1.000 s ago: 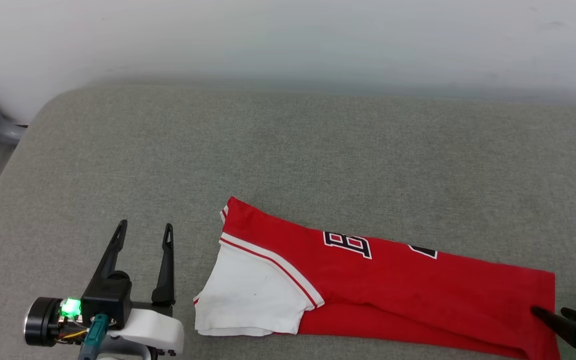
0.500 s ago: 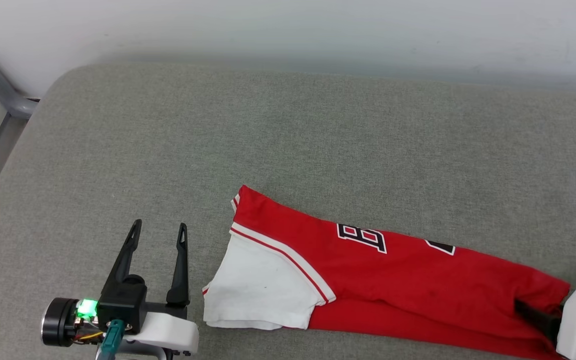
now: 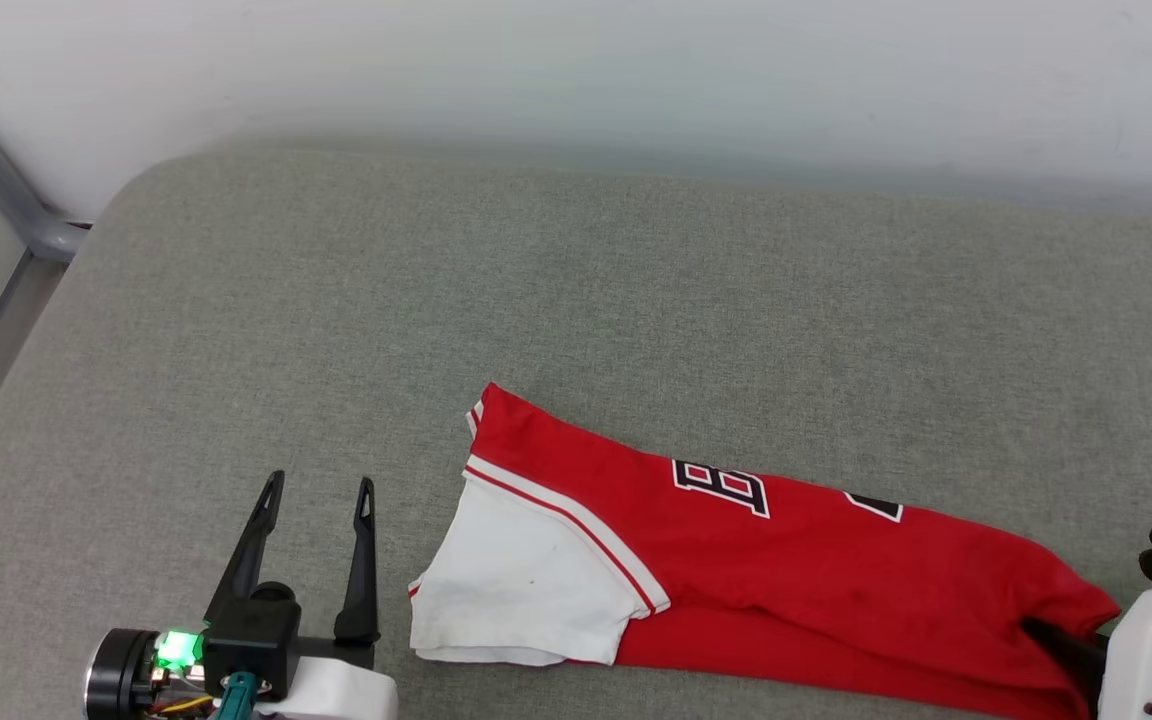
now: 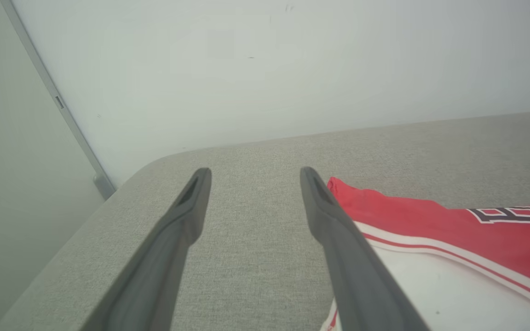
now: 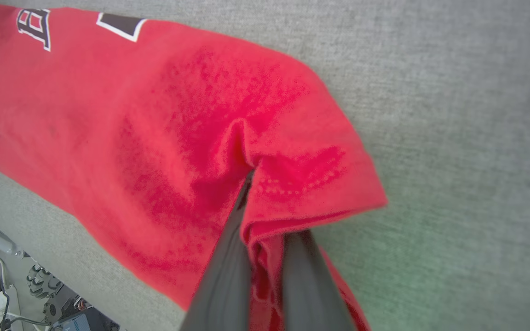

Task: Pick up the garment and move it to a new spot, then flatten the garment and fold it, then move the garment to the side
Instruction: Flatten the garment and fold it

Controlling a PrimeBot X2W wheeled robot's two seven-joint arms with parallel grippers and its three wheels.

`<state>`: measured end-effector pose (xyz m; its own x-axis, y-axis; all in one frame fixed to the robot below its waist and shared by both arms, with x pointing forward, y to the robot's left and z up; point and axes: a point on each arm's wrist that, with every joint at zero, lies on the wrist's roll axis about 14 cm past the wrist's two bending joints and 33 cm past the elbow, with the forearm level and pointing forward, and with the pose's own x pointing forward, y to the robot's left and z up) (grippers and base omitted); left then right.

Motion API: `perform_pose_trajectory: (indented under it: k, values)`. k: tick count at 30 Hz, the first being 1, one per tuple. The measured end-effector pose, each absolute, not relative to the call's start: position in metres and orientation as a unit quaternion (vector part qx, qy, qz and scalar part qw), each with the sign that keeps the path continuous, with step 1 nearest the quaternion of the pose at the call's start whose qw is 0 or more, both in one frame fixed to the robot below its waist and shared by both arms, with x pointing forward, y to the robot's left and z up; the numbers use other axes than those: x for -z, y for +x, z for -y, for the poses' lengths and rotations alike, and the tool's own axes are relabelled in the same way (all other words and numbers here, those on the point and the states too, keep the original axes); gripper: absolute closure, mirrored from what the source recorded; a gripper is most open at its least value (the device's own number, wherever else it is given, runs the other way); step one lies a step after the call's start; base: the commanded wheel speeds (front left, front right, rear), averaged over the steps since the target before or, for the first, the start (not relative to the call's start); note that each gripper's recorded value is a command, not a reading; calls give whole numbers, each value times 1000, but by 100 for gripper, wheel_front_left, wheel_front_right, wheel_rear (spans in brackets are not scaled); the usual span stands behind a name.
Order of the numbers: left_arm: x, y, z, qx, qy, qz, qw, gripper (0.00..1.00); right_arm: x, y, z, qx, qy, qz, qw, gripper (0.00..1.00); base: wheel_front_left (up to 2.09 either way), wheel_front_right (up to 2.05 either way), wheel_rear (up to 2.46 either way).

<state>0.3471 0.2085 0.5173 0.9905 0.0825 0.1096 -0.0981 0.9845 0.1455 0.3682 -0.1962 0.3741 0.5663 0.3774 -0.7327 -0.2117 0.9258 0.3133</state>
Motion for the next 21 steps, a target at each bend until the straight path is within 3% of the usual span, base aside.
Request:
perform_pose_trajectory:
  k: [8, 15, 21]
  values:
    - [-523, 338, -207, -45, 73, 62, 994, 0, -388, 370, 236, -122, 90, -408, 900, 100, 0, 0, 0]
    - [-523, 328, -204, -39, 74, 64, 994, 0, -409, 366, 310, -40, 53, -390, 918, 100, 0, 0, 0]
    - [-526, 325, -203, -35, 75, 69, 994, 0, -419, 362, 305, -51, 64, -390, 917, 100, 0, 0, 0]
